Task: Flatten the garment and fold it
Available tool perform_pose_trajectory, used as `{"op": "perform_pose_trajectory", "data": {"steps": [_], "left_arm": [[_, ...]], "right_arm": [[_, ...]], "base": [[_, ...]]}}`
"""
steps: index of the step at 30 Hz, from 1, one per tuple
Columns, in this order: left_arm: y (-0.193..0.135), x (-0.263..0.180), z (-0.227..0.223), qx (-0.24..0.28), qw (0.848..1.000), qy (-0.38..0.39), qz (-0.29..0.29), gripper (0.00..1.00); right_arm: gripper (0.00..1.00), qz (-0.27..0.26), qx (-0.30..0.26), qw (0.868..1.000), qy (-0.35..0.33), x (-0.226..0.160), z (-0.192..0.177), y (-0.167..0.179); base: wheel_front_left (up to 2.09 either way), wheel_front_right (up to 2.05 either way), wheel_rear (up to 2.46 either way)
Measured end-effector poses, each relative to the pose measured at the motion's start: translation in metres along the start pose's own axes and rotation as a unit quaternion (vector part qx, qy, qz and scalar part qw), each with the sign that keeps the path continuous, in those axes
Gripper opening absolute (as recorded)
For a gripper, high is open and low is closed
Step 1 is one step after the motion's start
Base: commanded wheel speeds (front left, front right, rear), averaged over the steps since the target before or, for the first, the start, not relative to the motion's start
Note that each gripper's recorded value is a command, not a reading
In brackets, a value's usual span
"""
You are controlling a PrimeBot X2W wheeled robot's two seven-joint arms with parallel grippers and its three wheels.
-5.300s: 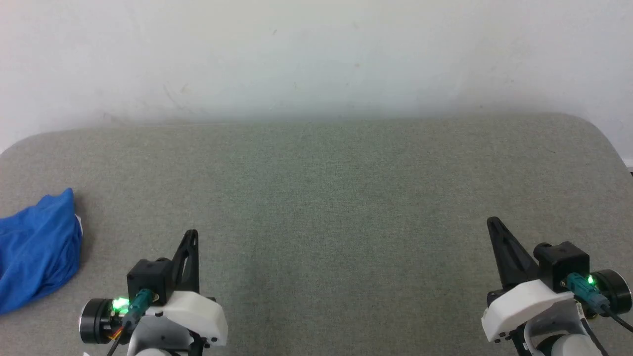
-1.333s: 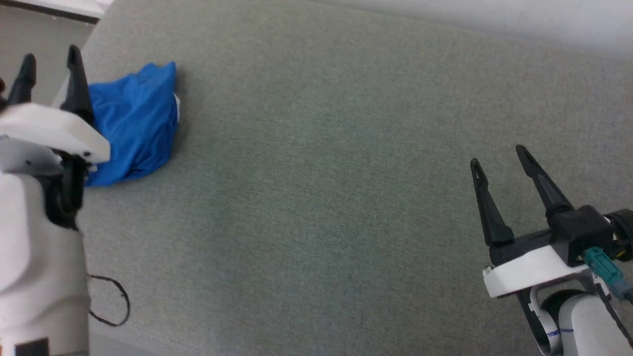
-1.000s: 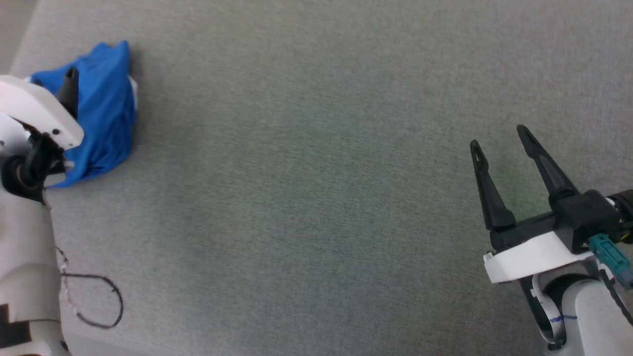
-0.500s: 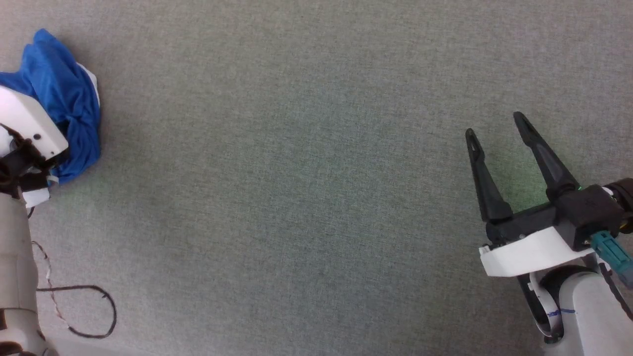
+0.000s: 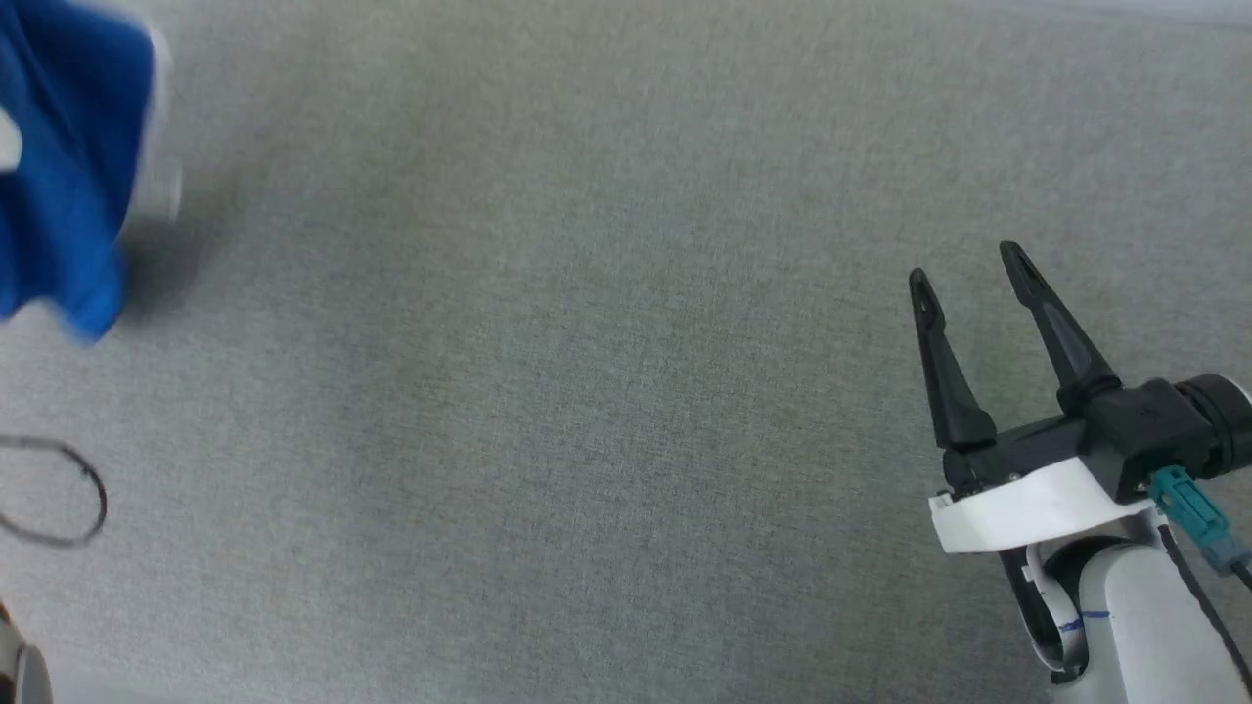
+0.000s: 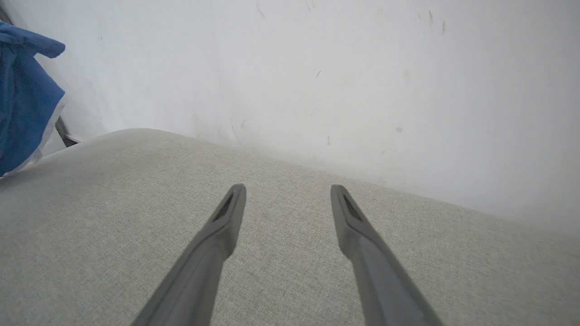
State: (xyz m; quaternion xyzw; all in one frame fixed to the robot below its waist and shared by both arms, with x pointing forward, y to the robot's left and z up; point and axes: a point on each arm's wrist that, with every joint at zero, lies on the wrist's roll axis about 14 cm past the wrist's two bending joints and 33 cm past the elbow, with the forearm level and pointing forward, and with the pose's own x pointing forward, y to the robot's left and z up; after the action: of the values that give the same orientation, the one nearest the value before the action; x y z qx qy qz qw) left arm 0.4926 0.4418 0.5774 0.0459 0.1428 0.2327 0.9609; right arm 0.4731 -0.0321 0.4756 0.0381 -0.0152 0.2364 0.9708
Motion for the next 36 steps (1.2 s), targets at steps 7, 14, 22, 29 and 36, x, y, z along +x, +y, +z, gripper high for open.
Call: {"op": "perform_pose_trajectory", "data": {"steps": [7, 14, 22, 29, 36], "left_arm": [[-0.032, -0.038, 0.113, 0.036, 0.976, -0.211, -0.05, 0.0], [-0.103, -0.09, 0.178, -0.012, 0.927, -0.348, -0.142, 0.0], [-0.23, -0.149, 0.182, -0.069, 0.872, -0.379, -0.302, 0.0], [-0.332, -0.211, 0.136, -0.107, 0.826, -0.331, -0.443, 0.0], [-0.372, -0.222, -0.037, -0.081, 0.86, -0.121, -0.49, 0.0]], "right_arm": [[1.0, -0.02, -0.014, 0.999, -0.026, -0.018, 0.027, -0.005], [1.0, -0.061, -0.014, 0.997, -0.052, -0.048, 0.054, -0.023], [1.0, -0.13, -0.027, 0.989, -0.064, -0.094, 0.073, -0.057], [1.0, -0.198, -0.032, 0.977, -0.068, -0.14, 0.081, -0.088], [1.0, -0.241, -0.033, 0.968, -0.063, -0.172, 0.081, -0.103]], "base": [[0.0, 0.0, 0.0], [0.0, 0.0, 0.0], [0.0, 0.0, 0.0], [0.0, 0.0, 0.0], [0.0, 0.0, 0.0]]}}
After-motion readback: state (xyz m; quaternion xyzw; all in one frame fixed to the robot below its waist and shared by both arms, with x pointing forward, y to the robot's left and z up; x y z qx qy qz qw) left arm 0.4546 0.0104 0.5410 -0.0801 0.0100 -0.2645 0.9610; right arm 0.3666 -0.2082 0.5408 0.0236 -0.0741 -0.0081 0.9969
